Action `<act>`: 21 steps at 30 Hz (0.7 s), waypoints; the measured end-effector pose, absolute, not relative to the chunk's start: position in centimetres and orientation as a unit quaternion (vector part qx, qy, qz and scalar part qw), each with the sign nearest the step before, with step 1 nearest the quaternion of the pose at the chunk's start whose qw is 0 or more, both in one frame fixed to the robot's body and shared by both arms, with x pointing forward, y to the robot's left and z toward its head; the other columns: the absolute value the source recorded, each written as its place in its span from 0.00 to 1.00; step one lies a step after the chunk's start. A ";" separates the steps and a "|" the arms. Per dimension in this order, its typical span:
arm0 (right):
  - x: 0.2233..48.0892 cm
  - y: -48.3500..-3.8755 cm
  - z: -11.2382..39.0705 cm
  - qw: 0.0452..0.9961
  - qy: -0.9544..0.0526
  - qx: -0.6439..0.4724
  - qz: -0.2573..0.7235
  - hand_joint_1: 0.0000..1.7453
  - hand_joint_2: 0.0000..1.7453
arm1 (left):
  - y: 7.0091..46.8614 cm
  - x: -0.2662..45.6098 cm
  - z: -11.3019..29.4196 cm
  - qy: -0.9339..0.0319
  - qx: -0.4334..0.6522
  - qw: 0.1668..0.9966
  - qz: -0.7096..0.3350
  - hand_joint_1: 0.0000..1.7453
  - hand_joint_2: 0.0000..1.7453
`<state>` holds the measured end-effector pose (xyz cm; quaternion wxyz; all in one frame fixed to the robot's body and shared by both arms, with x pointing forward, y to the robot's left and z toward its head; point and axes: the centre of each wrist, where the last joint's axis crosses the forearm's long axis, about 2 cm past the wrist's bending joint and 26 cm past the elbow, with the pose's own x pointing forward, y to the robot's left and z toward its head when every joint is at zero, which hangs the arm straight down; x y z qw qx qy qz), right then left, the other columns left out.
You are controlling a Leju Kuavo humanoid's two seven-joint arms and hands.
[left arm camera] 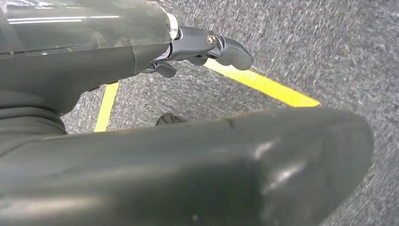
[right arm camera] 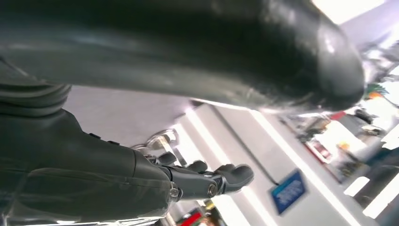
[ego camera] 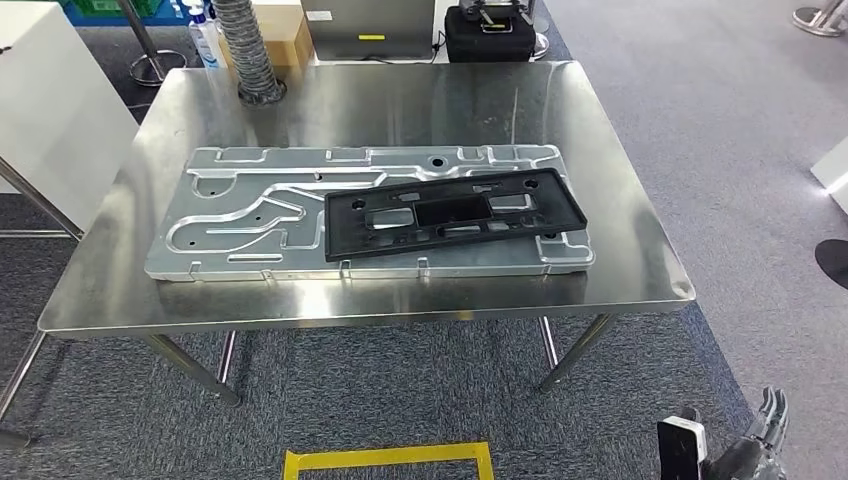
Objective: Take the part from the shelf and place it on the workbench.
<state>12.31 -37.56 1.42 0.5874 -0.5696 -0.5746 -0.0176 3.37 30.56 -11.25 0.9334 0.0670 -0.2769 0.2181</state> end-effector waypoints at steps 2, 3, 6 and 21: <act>11.2 -37.1 -0.3 0.618 -0.547 -0.564 -0.008 0.00 0.00 | 30.4 3.3 -11.3 -0.274 0.065 0.935 0.216 0.00 0.00; 10.6 -36.8 -1.1 0.634 -0.535 -0.558 -0.008 0.00 0.00 | 30.3 3.3 -11.3 -0.272 0.064 0.936 0.216 0.00 0.00; 8.8 -35.3 -3.7 0.686 -0.495 -0.533 -0.014 0.00 0.00 | 30.1 3.0 -11.3 -0.265 0.061 0.939 0.210 0.00 0.00; 3.9 -26.2 -9.6 0.862 -0.325 -0.387 -0.034 0.00 0.00 | 30.1 3.4 -11.3 -0.266 0.054 0.946 0.179 0.00 0.00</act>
